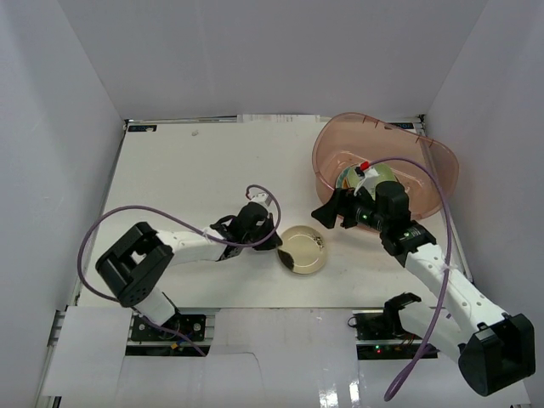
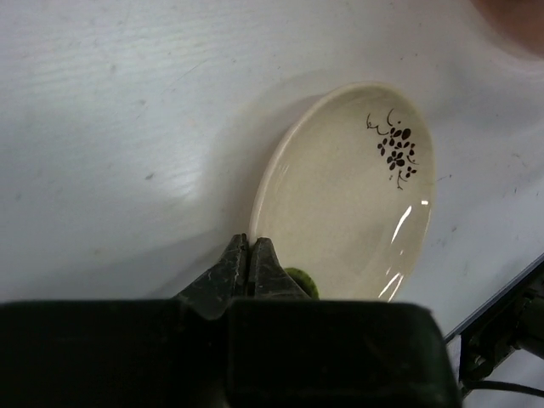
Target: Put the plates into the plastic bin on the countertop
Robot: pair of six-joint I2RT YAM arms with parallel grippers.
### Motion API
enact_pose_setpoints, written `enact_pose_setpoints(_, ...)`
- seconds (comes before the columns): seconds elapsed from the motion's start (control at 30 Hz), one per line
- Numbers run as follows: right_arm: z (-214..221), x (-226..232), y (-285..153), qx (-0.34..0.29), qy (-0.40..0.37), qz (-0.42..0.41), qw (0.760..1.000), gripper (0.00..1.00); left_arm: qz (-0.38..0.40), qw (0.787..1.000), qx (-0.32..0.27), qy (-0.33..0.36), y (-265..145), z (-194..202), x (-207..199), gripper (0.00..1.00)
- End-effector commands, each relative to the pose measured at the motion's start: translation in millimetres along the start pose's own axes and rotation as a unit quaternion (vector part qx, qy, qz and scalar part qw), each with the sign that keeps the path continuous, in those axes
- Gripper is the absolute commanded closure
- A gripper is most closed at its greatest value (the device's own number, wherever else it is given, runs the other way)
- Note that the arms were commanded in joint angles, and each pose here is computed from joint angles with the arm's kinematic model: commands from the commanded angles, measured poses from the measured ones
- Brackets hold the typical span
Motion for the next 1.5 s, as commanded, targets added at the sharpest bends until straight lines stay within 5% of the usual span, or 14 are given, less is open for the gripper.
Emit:
enact_pose_setpoints(0.0,23,3,0,0.058,-0.036,-0.032,0.997,0.09,-0.014,0.999,-0.035,0.017,-34,-8,5,1.00)
enact_pose_setpoints(0.07,33,-7,2,0.079,-0.039,-0.007,0.996,0.02,0.004,0.999,-0.050,0.016,-48,-14,-1,1.00)
enact_pose_setpoints(0.37,52,-13,19,0.115,-0.025,-0.012,0.993,0.00,0.109,0.986,-0.115,0.053,-106,-44,-36,1.00)
enact_pose_setpoints(0.47,53,-2,21,0.129,-0.012,-0.054,0.990,0.31,0.131,0.981,-0.129,0.057,-116,-50,-44,1.00)
enact_pose_setpoints(0.5,53,5,21,0.133,-0.003,-0.080,0.988,0.60,0.134,0.980,-0.133,0.058,-118,-52,-46,0.97)
enact_pose_setpoints(0.57,46,14,22,0.120,0.001,-0.105,0.987,0.91,0.134,0.978,-0.144,0.063,-126,-57,-48,0.81)
enact_pose_setpoints(0.6,37,19,22,0.100,-0.002,-0.112,0.989,0.92,0.130,0.978,-0.150,0.065,-130,-60,-49,0.56)
enact_pose_setpoints(0.63,30,22,21,0.088,0.004,-0.111,0.990,0.92,0.109,0.980,-0.150,0.069,-135,-63,-46,0.42)
enact_pose_setpoints(0.73,-10,29,18,0.019,-0.012,-0.082,0.996,0.92,0.089,0.975,-0.183,0.090,-161,-79,-48,0.06)
enact_pose_setpoints(0.77,-31,34,15,-0.010,-0.017,-0.078,0.997,0.92,0.086,0.973,-0.193,0.097,-170,-84,-49,0.02)
enact_pose_setpoints(0.97,-124,5,-19,-0.165,0.009,0.019,0.986,0.92,-0.028,0.955,-0.247,0.160,-224,-102,-22,0.02)
enact_pose_setpoints(1.1,-148,-69,-51,-0.240,0.074,0.162,0.954,0.92,-0.111,0.943,-0.266,0.165,-229,-88,17,0.02)
enact_pose_setpoints(1.47,-129,-159,-59,-0.241,0.145,0.312,0.908,0.89,-0.076,0.949,-0.250,0.176,-218,-76,16,0.02)
Point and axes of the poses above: each gripper's point midway between its finger pads, its own y axis out along the fingers, its own x axis along the line the jaws close on, z = x × y, the point moved 5 cm from there along -y, back along the fingers, and after that the axes turned 3 degrees about y, right-handed, at the moved point
